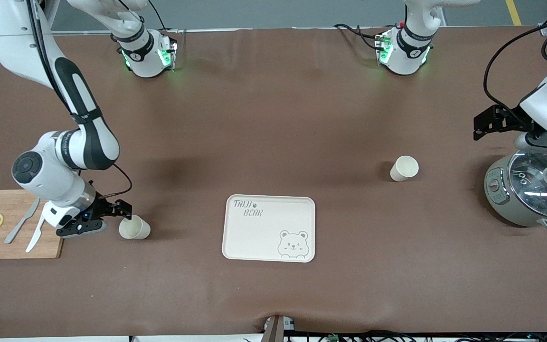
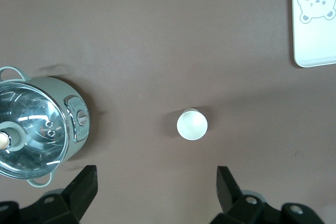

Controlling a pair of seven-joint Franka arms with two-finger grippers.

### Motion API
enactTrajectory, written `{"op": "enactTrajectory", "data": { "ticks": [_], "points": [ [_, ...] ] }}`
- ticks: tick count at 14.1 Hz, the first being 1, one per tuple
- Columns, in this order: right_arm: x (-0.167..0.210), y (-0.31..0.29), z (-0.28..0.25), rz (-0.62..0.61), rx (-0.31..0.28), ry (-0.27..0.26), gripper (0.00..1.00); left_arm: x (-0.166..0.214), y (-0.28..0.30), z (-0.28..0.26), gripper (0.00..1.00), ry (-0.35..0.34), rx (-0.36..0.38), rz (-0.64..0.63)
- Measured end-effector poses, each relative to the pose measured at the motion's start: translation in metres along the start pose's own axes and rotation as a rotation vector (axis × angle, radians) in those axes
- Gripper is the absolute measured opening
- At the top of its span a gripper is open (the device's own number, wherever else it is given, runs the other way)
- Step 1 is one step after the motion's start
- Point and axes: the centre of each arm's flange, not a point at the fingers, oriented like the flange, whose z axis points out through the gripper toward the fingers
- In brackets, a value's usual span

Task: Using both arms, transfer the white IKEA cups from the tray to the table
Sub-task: 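Open the right gripper and withdraw it from the cup toward the board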

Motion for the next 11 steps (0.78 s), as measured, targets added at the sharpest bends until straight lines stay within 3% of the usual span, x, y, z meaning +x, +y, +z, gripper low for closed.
{"op": "enactTrajectory", "data": {
  "ticks": [11],
  "points": [
    [0.024,0.001,-0.12,0.017,0.037,-0.132,1.0,0.0,-0.003,0.0,1.0,0.0,0.0,-0.006]
  ]
}}
